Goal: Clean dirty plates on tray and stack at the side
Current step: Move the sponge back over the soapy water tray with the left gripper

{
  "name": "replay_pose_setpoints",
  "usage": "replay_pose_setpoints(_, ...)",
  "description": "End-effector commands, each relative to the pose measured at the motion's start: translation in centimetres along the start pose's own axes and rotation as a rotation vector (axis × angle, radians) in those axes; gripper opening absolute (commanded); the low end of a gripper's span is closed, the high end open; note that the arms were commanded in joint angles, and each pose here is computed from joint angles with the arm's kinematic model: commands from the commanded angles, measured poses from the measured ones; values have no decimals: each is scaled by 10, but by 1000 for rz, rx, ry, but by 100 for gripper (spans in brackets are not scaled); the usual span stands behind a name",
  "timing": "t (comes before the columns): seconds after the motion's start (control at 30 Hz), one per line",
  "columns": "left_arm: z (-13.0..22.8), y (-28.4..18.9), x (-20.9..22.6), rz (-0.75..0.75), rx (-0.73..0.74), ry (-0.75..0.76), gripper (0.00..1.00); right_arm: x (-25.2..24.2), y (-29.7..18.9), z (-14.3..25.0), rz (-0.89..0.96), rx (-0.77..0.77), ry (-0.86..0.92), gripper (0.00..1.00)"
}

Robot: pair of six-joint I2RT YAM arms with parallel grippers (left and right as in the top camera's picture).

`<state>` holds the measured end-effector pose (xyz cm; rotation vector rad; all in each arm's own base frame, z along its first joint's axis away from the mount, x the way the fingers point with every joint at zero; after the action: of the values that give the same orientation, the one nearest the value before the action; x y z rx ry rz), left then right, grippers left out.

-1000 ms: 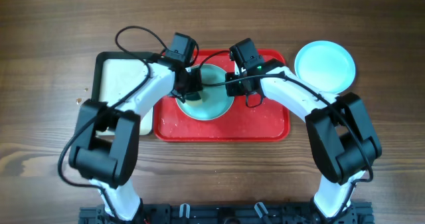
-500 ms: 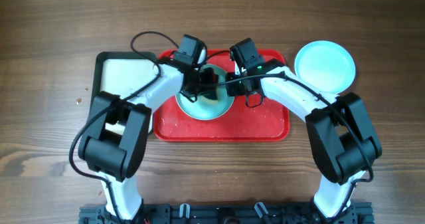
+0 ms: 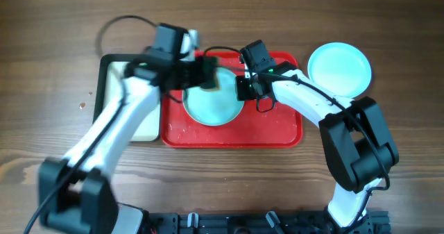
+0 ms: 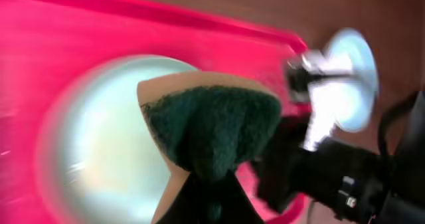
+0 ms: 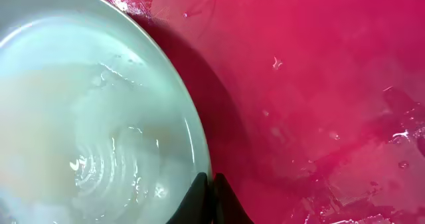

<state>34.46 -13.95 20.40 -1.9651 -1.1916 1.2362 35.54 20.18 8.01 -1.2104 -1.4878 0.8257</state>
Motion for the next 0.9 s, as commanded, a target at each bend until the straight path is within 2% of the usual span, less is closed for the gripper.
replay_pose_setpoints(0.0, 0, -31, 62, -297, -27, -104, 7, 6, -5, -2, -23, -9, -3, 4)
replay_pose_setpoints(0.13, 22, -53, 124, -573, 68, -242, 6, 6, -5, -1, -23, -9, -3, 4)
replay_pose_setpoints(0.2, 31, -59, 145, -637, 86, -290, 6, 6, -5, -2, -23, -9, -3, 4)
replay_pose_setpoints(0.43, 57, -43, 188, -678, 109, -366, 4, 6, -5, -2, -23, -9, -3, 4)
replay_pose_setpoints(0.77, 72, -26, 197, -674, 115, -332, 5, 8, -5, -2, -37, -8, -3, 4)
replay_pose_setpoints(0.8, 73, -26, 197, -674, 119, -334, 10, 8, -5, -2, -36, -8, -3, 4)
replay_pose_setpoints(0.83, 74, -26, 197, -675, 125, -335, 29, 8, -5, -2, -36, -8, -5, 4)
replay_pose_setpoints(0.87, 75, -26, 197, -675, 134, -337, 36, 8, -5, -2, -36, -8, -5, 4)
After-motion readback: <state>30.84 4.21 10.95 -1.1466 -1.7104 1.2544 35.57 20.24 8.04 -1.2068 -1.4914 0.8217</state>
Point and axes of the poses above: each gripper's point midway between its finger pads, its own y axis out along the fingers, its own x axis along the line the jaws close on, z = x × y, the point moved 7 cm from there along -y, back along the fingers, and after that the axes turned 11 degrees about y, right-handed, at the moved point
